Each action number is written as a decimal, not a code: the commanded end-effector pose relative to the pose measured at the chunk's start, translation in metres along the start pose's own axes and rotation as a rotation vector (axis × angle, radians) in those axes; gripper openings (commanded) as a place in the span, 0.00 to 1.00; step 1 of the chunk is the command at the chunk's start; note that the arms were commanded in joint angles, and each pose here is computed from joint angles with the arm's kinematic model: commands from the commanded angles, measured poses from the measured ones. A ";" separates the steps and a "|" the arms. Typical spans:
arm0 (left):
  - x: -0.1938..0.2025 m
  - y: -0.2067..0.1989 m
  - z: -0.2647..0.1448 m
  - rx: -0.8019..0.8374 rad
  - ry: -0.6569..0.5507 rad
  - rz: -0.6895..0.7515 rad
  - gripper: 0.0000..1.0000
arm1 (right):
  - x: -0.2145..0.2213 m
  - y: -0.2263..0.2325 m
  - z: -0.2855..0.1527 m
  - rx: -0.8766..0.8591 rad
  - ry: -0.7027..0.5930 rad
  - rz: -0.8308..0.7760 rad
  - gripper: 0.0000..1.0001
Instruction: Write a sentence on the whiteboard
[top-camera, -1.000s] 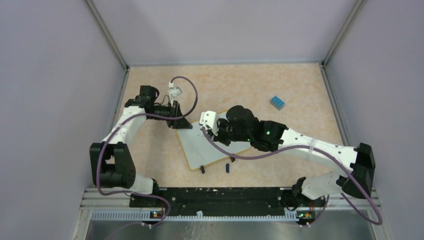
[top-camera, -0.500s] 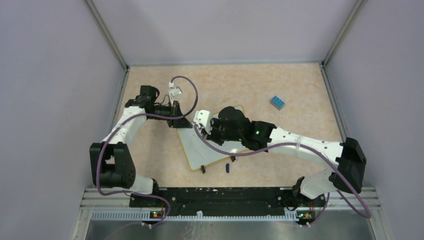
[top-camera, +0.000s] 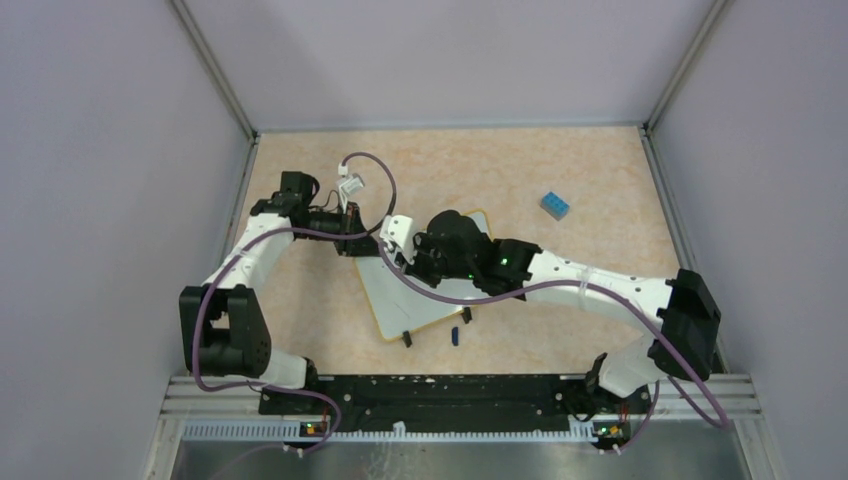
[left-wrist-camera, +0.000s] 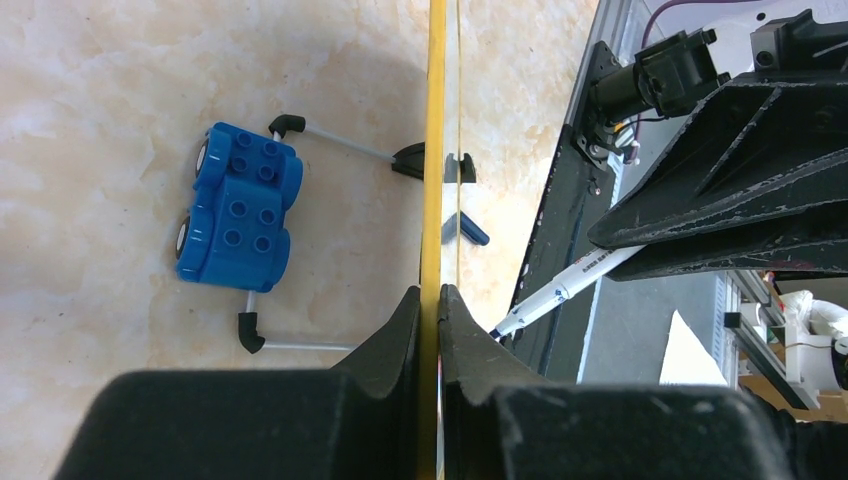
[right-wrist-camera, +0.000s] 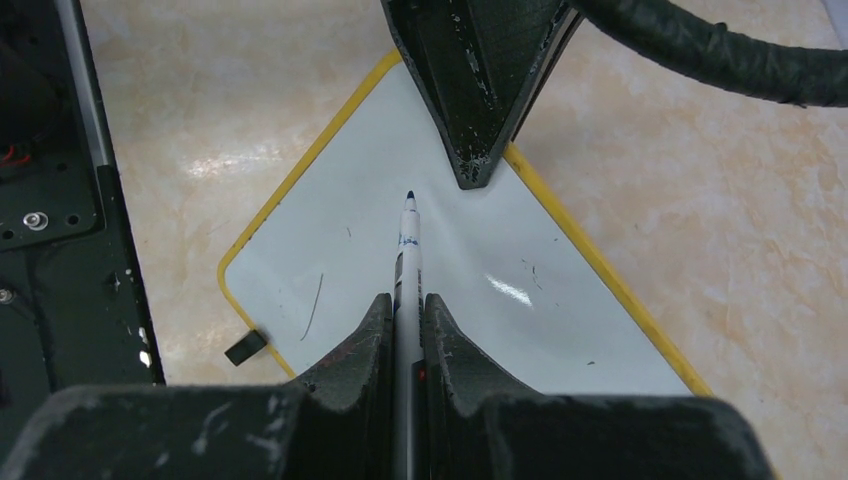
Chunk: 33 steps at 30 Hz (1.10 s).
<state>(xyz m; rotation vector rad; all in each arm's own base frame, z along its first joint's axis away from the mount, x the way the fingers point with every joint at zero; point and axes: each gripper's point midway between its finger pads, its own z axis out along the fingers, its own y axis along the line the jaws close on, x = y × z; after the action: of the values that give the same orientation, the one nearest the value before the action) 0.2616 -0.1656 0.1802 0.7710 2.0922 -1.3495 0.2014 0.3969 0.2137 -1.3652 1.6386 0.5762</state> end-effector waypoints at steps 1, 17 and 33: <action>-0.001 0.004 -0.002 -0.037 -0.006 0.038 0.00 | -0.032 -0.006 -0.003 0.029 -0.079 0.006 0.00; 0.000 0.002 -0.004 -0.043 -0.008 0.051 0.00 | -0.028 -0.013 0.006 0.062 -0.051 0.000 0.00; 0.000 0.003 -0.003 -0.039 -0.007 0.053 0.00 | -0.035 -0.007 0.019 0.029 -0.042 -0.005 0.00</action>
<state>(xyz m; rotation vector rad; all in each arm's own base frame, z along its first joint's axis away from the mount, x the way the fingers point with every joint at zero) 0.2602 -0.1654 0.1808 0.7805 2.0808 -1.3393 0.2162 0.4122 0.2168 -1.3408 1.6499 0.5360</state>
